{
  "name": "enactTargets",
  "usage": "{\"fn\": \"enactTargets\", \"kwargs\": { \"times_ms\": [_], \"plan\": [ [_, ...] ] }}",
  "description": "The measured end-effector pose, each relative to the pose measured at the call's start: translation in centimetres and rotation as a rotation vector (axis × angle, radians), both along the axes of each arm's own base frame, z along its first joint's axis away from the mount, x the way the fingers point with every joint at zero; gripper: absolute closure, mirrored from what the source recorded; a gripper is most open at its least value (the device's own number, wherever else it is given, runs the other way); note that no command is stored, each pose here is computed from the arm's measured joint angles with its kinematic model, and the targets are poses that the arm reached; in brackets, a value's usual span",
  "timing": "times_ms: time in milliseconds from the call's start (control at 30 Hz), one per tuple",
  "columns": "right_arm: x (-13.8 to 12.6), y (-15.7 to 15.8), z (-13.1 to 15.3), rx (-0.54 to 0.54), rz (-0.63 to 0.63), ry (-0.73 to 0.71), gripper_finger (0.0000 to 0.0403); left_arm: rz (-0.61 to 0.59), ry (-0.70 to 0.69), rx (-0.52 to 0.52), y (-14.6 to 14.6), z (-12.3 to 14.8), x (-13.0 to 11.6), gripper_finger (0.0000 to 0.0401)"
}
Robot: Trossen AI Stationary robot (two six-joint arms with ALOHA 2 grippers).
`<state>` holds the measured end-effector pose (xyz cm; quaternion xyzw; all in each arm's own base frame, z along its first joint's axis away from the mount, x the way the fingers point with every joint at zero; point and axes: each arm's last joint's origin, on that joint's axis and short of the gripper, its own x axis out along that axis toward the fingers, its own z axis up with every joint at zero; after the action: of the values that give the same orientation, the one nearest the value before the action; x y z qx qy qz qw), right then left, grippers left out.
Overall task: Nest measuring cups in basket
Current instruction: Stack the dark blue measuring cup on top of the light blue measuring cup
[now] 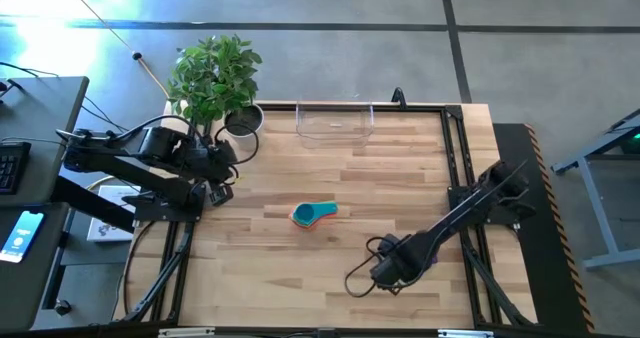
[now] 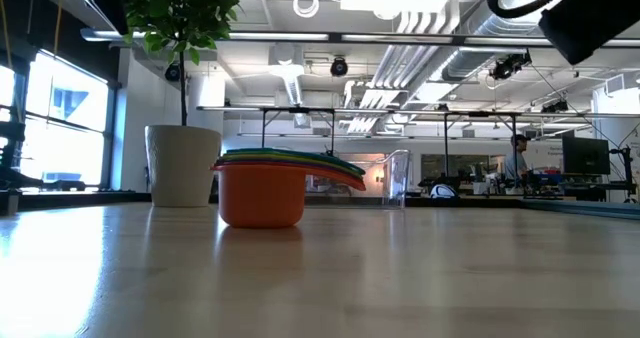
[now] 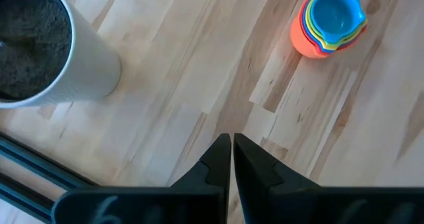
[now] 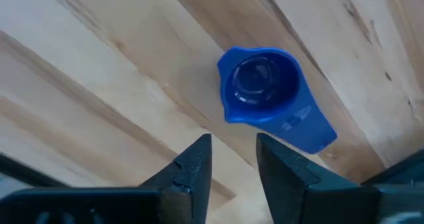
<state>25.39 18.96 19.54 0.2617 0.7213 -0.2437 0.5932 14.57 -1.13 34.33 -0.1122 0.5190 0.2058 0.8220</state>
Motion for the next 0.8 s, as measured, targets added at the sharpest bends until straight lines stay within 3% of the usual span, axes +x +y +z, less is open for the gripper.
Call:
{"fn": "enactTargets", "kwargs": {
  "times_ms": [433, 800],
  "plan": [
    [-0.2, -0.4, -2.7, -0.019, 0.03, -0.084, 0.0284, 0.089, -0.022, -0.036, 0.0, 0.0, 0.0, 0.0392],
    [-1.3, -1.1, -5.2, -0.017, 0.037, -0.065, 0.0284, 0.095, -0.024, -0.036, 0.0, 0.0, 0.0, 0.0392]
  ]
}}
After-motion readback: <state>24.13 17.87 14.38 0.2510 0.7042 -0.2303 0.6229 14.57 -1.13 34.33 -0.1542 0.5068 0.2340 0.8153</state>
